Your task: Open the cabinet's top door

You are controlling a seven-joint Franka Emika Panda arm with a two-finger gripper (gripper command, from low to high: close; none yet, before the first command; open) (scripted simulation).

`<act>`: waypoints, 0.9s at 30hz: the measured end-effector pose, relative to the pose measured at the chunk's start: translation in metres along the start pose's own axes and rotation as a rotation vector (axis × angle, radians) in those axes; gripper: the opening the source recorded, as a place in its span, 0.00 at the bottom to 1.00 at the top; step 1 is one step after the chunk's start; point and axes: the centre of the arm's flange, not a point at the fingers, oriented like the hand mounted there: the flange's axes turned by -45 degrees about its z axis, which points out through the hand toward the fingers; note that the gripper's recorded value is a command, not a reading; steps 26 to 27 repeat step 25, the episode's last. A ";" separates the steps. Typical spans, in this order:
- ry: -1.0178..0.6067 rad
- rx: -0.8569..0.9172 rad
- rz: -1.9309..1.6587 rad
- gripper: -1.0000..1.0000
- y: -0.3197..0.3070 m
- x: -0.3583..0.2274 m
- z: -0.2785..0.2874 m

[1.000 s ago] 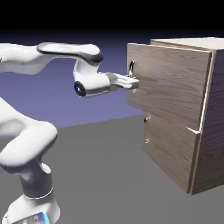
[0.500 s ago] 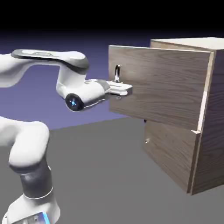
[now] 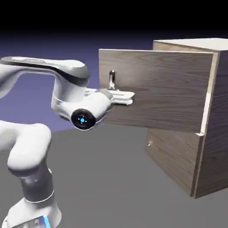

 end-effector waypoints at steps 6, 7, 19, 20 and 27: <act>0.000 -0.132 0.000 0.00 -0.022 0.000 -0.045; 0.000 -0.157 0.000 0.00 -0.027 0.000 -0.053; 0.000 -0.455 0.000 0.00 -0.100 0.000 -0.140; 0.000 -0.476 0.000 0.00 -0.106 0.000 -0.145; 0.000 -0.566 0.000 0.00 -0.133 0.000 -0.166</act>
